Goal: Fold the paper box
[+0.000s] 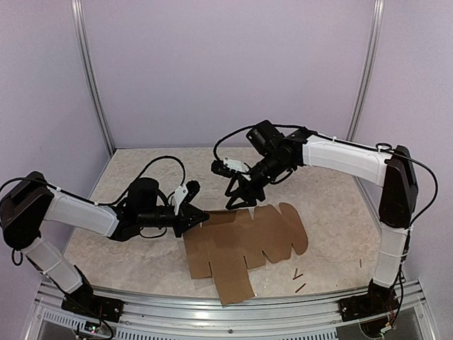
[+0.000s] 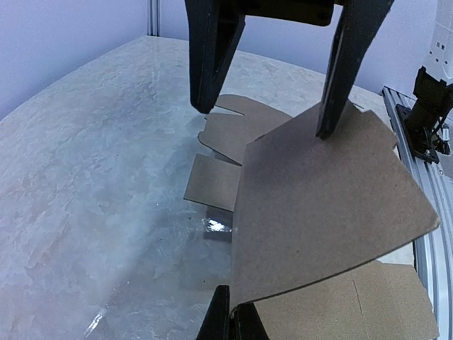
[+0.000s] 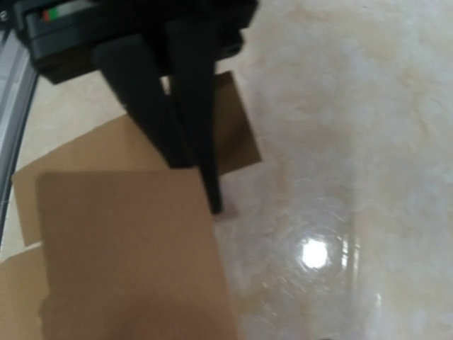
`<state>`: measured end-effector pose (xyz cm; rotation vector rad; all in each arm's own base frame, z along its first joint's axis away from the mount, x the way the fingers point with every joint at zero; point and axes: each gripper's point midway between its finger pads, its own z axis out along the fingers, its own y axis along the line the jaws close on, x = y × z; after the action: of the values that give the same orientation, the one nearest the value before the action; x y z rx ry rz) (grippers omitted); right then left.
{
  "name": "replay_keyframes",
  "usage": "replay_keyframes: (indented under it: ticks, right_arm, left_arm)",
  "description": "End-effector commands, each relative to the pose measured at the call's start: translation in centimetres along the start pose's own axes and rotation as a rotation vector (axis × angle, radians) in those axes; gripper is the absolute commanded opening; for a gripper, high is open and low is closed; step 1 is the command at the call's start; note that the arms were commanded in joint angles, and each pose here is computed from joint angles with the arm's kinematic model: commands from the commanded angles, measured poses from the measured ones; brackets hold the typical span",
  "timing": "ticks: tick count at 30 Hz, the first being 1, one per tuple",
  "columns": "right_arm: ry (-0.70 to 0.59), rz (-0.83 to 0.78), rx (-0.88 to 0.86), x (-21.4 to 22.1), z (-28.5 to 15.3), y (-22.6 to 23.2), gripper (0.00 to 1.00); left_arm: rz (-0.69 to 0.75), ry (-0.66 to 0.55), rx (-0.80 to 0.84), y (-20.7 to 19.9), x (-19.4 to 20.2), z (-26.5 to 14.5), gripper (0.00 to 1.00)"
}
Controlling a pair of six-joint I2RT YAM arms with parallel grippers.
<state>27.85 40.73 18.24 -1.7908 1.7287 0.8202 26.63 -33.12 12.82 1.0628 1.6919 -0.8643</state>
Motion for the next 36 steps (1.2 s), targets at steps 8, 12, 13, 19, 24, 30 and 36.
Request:
replay_keyframes:
  ticks: [8,12,13,19,24,30,36]
  right_arm:
    - [0.051,-0.01,-0.092,1.9,2.2,2.6,0.52]
    - [0.042,-0.028,-0.126,1.9,2.2,3.8,0.54]
    - [0.048,-0.037,-0.129,2.1,2.3,4.0,0.54]
    - [0.089,-0.07,-0.095,3.0,3.9,4.3,0.54]
    - [0.101,-0.108,-0.022,3.1,4.5,3.5,0.49]
    - [0.121,-0.164,0.055,3.4,4.8,2.9,0.38]
    - [0.137,-0.158,0.049,4.0,5.2,2.9,0.14]
  left_arm:
    - [0.005,-0.044,0.028,-0.7,-1.7,-0.5,0.0]
    - [0.003,-0.047,0.035,-0.7,-1.7,-0.5,0.0]
    - [0.002,-0.05,0.037,-0.8,-1.9,-0.5,0.0]
    - [-0.01,-0.066,0.067,-1.3,-2.4,-0.6,0.0]
    - [-0.024,-0.069,0.095,-1.7,-2.6,-0.7,0.0]
    - [-0.035,-0.072,0.13,-2.3,-2.6,-0.8,0.0]
    - [-0.025,-0.069,0.131,-2.4,-2.4,-0.8,0.04]
